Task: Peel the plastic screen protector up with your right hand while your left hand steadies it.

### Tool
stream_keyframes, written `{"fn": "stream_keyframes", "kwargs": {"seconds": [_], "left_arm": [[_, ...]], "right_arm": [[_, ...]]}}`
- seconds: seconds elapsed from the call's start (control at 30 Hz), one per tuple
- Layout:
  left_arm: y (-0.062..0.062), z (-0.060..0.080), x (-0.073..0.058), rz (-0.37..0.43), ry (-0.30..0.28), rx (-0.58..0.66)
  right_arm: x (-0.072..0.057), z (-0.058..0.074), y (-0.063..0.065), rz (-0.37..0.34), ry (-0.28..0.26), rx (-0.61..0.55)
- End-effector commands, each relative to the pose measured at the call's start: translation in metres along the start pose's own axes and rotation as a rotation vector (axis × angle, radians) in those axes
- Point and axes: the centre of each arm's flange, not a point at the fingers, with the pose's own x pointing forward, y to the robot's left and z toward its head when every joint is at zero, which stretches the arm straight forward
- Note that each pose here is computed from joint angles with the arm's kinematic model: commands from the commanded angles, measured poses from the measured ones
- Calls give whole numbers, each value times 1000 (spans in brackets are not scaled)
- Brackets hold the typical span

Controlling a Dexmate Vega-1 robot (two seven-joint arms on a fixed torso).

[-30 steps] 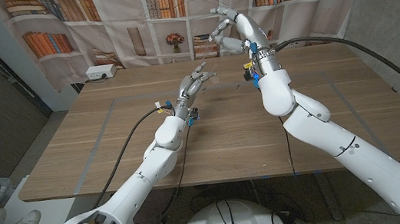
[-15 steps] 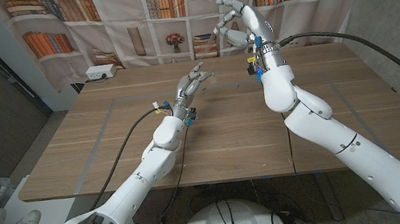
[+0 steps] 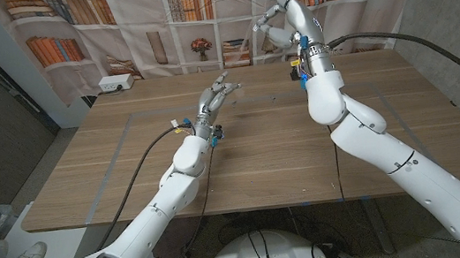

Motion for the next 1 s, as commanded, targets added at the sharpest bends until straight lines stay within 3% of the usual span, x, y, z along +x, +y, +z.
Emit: {"fn": "stream_keyframes", "kwargs": {"seconds": [0.03, 0.17, 0.4, 0.53, 0.7, 0.73, 0.8, 0.9, 1.0], "left_arm": [[23, 8, -23, 44, -12, 4], [24, 5, -37, 68, 8, -6], [33, 0, -44, 84, 5, -10], [40, 11, -52, 71, -15, -34], [42, 33, -45, 98, -80, -4], [36, 33, -44, 164, -80, -14], [35, 33, -36, 95, -75, -40], [34, 32, -37, 104, -104, -10], [31, 32, -40, 153, -98, -39]], "right_arm": [[9, -1, -7, -33, 36, -44], [10, -2, -7, -34, 61, -57], [7, -7, -10, -62, 77, -93], [5, -10, -3, -65, 107, -111], [6, -14, 5, -62, 135, -111], [7, -15, 6, -57, 127, -113], [10, -16, 7, -44, 119, -127], [12, -21, 7, -19, 125, -116], [11, -26, 8, -5, 133, -113]]}}
